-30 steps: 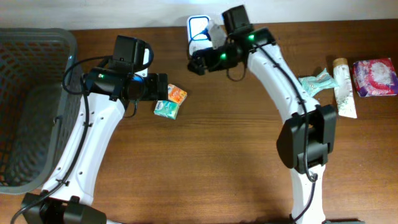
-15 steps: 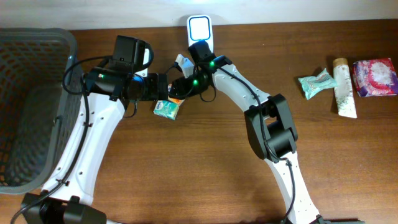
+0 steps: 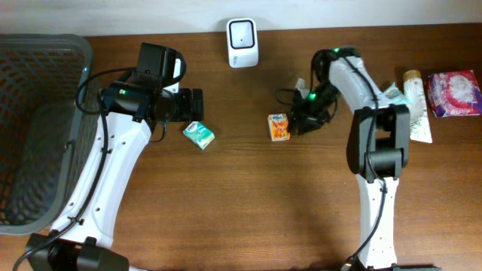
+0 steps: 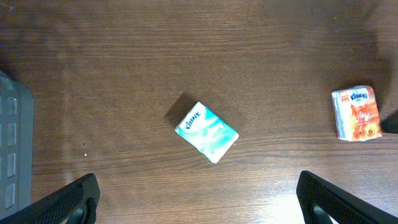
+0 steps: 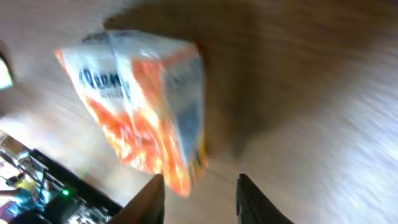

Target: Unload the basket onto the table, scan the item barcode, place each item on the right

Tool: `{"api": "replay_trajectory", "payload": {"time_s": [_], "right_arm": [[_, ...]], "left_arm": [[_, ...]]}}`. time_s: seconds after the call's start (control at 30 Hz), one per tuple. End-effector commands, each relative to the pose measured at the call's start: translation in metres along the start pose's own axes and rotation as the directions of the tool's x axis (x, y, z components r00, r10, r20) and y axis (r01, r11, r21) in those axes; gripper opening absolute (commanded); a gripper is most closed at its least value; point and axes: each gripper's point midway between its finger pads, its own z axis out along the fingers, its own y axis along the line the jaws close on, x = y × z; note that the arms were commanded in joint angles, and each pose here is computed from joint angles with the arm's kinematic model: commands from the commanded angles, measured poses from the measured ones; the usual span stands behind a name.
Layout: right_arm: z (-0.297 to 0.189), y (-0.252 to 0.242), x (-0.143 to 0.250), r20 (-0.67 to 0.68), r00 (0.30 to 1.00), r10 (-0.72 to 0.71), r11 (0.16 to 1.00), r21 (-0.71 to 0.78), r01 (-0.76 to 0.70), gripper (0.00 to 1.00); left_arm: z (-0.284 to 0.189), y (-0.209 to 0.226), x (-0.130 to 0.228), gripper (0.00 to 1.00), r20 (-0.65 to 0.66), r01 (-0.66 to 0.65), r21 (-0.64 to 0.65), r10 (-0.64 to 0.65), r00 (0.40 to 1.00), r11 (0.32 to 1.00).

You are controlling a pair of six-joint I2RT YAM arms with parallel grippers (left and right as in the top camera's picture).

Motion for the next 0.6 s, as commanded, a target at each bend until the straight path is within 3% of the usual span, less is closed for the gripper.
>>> {"api": "replay_trajectory", "payload": {"time_s": [0.0, 0.07, 0.1, 0.13, 0.2, 0.23, 0.27, 0.3, 0.33, 0.4, 0.5, 0.57], "right_arm": [[-0.063, 0.014, 0.002, 0.105, 0.994, -0.043, 0.997, 0.069, 0.036, 0.51], [-0.062, 0.038, 0.011, 0.082, 0.991, -0.103, 0.988, 0.125, 0.092, 0.61], [-0.052, 0.042, 0.011, 0.066, 0.989, -0.131, 0.973, 0.198, 0.115, 0.83], [-0.046, 0.037, 0.005, 0.097, 0.992, -0.081, 0.937, 0.346, 0.043, 0.99], [-0.04, 0.042, -0.001, 0.141, 0.987, -0.082, 0.879, 0.476, 0.005, 0.99], [-0.026, 0.066, -0.004, 0.143, 0.98, -0.141, 0.887, 0.458, 0.061, 0.99], [-0.017, 0.08, -0.002, 0.133, 0.977, -0.169, 0.891, 0.444, 0.094, 0.99], [-0.009, 0.089, -0.002, 0.125, 0.97, -0.21, 0.867, 0.482, 0.126, 0.65], [-0.007, 0.093, -0.003, 0.144, 0.968, -0.207, 0.851, 0.514, 0.106, 0.47], [-0.002, 0.099, -0.001, 0.186, 0.968, -0.166, 0.842, 0.538, 0.041, 0.47], [-0.002, 0.077, -0.006, 0.275, 0.956, -0.106, 0.754, 0.649, -0.102, 0.47], [0.013, 0.067, -0.007, 0.263, 0.96, -0.098, 0.749, 0.654, -0.103, 0.47]], "left_arm": [[-0.001, 0.001, 0.0, 0.99, 0.003, -0.005, -0.003, 0.005, 1.0, 1.0], [-0.001, 0.001, 0.0, 0.99, 0.003, -0.005, -0.003, 0.005, 1.0, 1.0], [-0.001, 0.001, 0.0, 0.99, 0.003, -0.005, -0.003, 0.005, 1.0, 1.0], [-0.001, 0.001, 0.0, 0.99, 0.003, -0.005, -0.003, 0.005, 1.0, 1.0], [-0.001, 0.001, 0.0, 0.99, 0.003, -0.005, -0.003, 0.005, 1.0, 1.0], [-0.001, 0.001, 0.0, 0.99, 0.003, -0.005, -0.003, 0.005, 1.0, 1.0], [-0.001, 0.001, 0.0, 0.99, 0.003, -0.005, -0.003, 0.005, 1.0, 1.0], [-0.001, 0.001, 0.0, 0.99, 0.003, -0.005, -0.003, 0.005, 1.0, 1.0], [-0.001, 0.001, 0.0, 0.99, 0.003, -0.005, -0.003, 0.005, 1.0, 1.0], [-0.001, 0.001, 0.0, 0.99, 0.003, -0.005, -0.003, 0.005, 1.0, 1.0], [-0.001, 0.001, 0.0, 0.99, 0.003, -0.005, -0.003, 0.005, 1.0, 1.0], [-0.001, 0.001, 0.0, 0.99, 0.003, -0.005, -0.003, 0.005, 1.0, 1.0]]}}
